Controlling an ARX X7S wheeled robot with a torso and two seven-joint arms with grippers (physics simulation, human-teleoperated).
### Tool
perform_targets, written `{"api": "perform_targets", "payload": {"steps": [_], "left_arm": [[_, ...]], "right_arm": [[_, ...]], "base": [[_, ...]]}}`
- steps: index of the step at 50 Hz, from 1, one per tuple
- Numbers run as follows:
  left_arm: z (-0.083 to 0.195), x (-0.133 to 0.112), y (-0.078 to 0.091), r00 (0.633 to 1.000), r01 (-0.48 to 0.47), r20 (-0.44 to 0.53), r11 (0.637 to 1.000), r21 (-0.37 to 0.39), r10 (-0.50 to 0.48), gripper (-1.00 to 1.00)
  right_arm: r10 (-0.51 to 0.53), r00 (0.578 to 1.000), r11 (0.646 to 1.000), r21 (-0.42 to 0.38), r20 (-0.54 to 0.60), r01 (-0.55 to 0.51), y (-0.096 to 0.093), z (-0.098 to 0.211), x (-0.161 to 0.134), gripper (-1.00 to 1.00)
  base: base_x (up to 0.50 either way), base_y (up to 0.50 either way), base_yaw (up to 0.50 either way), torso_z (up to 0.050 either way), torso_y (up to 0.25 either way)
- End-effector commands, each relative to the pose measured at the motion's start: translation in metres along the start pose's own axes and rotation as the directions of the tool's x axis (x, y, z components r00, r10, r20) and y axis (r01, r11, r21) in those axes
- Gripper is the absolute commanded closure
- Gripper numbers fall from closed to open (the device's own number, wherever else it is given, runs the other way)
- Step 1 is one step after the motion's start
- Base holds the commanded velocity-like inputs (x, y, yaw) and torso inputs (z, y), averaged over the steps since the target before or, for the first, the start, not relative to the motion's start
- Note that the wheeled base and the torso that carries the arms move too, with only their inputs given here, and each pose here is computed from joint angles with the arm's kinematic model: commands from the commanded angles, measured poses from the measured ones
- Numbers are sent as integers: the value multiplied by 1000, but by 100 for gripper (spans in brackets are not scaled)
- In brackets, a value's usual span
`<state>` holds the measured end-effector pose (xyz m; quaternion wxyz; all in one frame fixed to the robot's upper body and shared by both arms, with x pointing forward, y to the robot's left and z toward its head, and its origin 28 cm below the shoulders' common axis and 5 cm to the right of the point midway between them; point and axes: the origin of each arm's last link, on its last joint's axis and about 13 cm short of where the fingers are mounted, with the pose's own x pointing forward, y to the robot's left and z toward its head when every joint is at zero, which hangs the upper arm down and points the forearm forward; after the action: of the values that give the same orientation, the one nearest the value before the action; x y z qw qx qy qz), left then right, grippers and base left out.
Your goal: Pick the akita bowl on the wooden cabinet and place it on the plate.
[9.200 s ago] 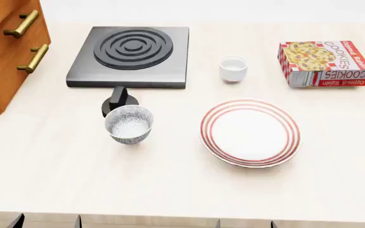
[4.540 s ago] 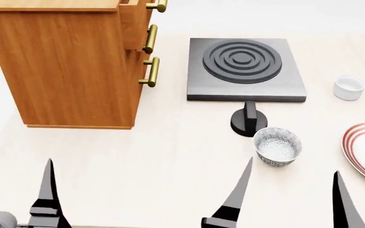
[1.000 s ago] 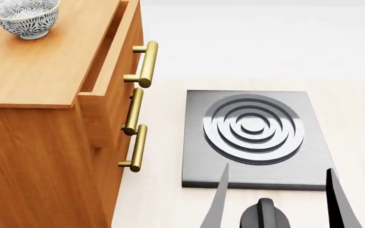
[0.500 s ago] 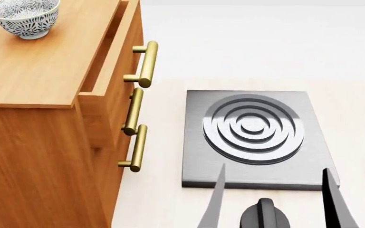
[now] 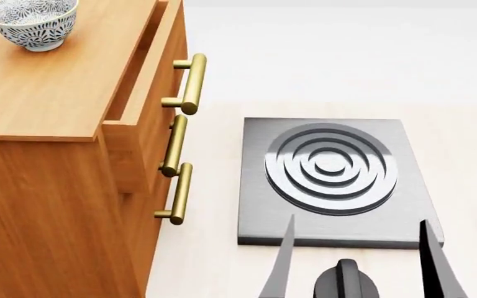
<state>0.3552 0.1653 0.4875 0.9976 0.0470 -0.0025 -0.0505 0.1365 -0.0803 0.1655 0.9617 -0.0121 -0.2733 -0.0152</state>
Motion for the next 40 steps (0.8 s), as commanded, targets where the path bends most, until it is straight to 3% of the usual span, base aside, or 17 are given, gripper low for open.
{"api": "perform_targets", "payload": {"steps": [1,9,14,19,20,21,23,28,32,40], "left_arm": [[-4,2,11,997,-58,-49,996,-74,54,-100],[-11,4,15,993,-86,-87,991,-105,77,-100],[-21,8,25,979,-161,-150,977,-143,139,-100],[-25,8,31,967,-210,-175,967,-143,184,-100],[-25,8,33,962,-235,-169,966,-110,215,-100],[-25,8,33,964,-225,-175,964,-142,199,-100],[-28,7,33,952,-243,-217,964,-110,215,-100],[-23,4,33,953,-247,-205,965,-90,225,-100],[-24,4,39,931,-316,-199,948,-19,307,-100],[-25,3,46,922,-337,-204,941,-5,329,-100]], "right_arm": [[-3,1000,1000,-1,0,3,-1,-1,1,-100],[-2,1000,1000,-3,0,2,-1,-1,2,-100],[0,1000,1000,-4,-3,0,-1,-2,1,-100],[3,1000,1000,-6,-8,-3,0,-4,1,-100],[3,1000,1000,-6,-7,-3,0,-4,1,-100],[3,1000,1000,-6,-6,-3,0,-4,0,-100],[3,1000,1000,-5,-9,-3,0,-4,1,-100],[4,1000,1000,-8,-10,-4,0,-5,1,-100],[3,1000,1000,-5,-12,-3,0,-6,1,-100],[7,1000,1000,-6,-15,-8,1,-6,0,-100]], "base": [[0,0,0,0,0],[0,0,0,0,0],[0,0,0,0,0],[0,0,0,0,0],[0,0,0,0,0],[0,0,0,0,0],[0,0,0,0,0],[0,0,0,0,0],[0,0,0,0,0],[0,0,0,0,0]]}}
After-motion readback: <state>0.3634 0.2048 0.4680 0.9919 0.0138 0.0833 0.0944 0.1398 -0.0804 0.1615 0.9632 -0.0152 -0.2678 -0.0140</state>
